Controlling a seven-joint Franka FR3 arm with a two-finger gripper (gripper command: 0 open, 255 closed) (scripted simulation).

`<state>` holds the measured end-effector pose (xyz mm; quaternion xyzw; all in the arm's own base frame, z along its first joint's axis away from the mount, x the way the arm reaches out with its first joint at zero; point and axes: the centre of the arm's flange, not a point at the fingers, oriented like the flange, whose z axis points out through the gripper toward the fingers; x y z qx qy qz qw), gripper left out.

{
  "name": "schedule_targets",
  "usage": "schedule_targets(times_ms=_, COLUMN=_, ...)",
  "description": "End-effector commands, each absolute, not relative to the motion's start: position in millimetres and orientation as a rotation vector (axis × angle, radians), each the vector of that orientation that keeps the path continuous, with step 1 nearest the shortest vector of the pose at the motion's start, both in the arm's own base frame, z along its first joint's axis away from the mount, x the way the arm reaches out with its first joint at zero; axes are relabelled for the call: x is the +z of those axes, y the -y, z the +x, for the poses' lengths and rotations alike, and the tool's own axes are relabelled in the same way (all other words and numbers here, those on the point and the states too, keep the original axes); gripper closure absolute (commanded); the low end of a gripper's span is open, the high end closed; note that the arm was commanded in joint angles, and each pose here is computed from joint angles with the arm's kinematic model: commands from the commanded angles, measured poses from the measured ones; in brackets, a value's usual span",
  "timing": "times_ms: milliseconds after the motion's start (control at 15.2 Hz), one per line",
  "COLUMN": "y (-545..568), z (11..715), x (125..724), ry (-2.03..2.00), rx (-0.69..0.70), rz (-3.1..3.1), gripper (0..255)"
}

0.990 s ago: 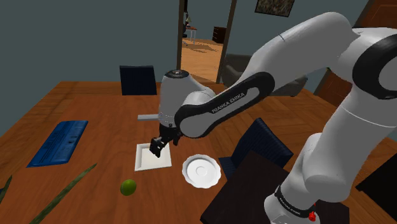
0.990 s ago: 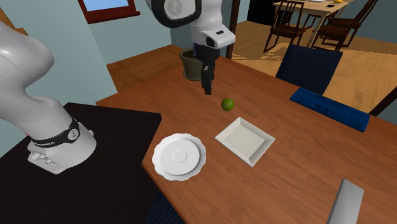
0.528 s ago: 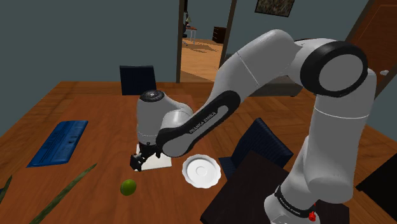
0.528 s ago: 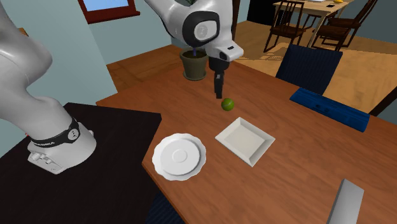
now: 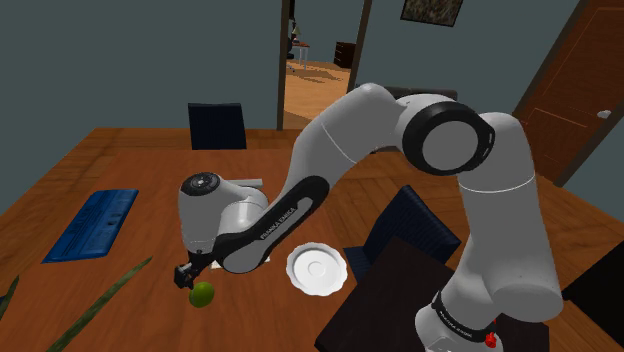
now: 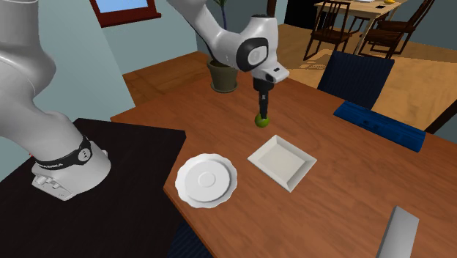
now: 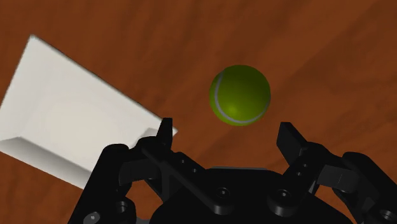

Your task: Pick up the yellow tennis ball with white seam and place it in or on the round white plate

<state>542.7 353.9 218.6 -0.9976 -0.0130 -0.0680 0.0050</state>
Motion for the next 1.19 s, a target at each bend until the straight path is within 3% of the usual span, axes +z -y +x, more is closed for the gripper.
schedule_targets(times_ms=0, y=-373.5, z=555.7, x=199.9, ry=0.048, rx=-0.223, rz=-3.127, gripper=0)
schedule_targets(times_ms=594, y=-378.7, z=564.6, x=155.3, ry=0.05, rx=-0.226, rz=-3.127, gripper=0)
schedule_targets(times_ms=1056, y=-378.7, z=564.6, x=155.3, ry=0.05, rx=-0.226, rz=-3.127, gripper=0)
schedule_targets(times_ms=1122, y=-378.7, z=564.6, x=155.3, ry=0.05, rx=-0.226, rz=-3.127, gripper=255)
